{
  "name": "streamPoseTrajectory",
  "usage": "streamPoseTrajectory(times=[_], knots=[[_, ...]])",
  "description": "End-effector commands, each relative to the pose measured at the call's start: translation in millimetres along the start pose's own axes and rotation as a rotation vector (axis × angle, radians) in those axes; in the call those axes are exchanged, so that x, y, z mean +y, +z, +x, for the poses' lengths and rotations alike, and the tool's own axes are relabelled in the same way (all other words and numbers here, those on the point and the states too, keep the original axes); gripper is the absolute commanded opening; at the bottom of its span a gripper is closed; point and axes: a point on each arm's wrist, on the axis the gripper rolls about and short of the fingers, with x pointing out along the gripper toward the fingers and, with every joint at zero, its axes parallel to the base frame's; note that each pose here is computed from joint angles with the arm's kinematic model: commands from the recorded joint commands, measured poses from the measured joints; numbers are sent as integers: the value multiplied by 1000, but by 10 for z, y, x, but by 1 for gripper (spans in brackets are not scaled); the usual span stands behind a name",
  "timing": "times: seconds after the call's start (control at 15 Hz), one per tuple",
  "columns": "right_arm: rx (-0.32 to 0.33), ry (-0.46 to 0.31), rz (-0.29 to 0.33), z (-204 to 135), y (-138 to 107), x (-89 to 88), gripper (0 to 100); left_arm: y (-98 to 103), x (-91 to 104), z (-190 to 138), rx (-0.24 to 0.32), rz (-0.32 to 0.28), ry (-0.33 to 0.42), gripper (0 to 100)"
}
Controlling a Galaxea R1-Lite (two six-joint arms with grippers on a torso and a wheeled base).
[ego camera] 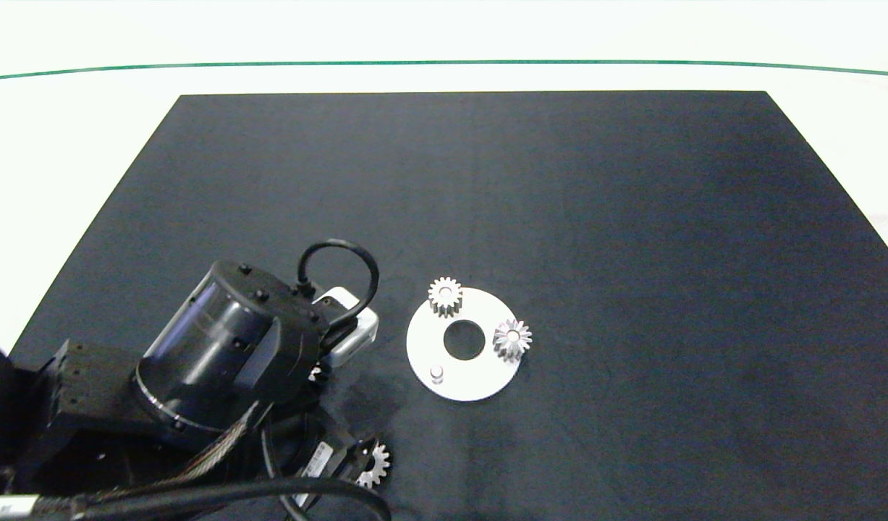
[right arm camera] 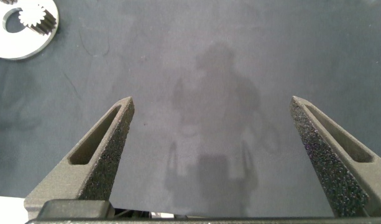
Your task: Remove an incorrectly installed larger gear and replace it with the correct smaller gear
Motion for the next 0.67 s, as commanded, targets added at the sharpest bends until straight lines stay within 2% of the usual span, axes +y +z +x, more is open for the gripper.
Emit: streamPoseTrajectory(times=[0.07, 0.47, 0.67], knots=[[8, 0, -1, 6, -23, 1, 100, -293, 47, -141, 2, -45, -7, 100], [14, 0, -1, 9, -61, 1, 100, -478, 3, -60, -46, -136, -9, 100], [17, -1, 0, 11, -78, 2, 100, -499, -108, -92, -56, -193, -56, 100]])
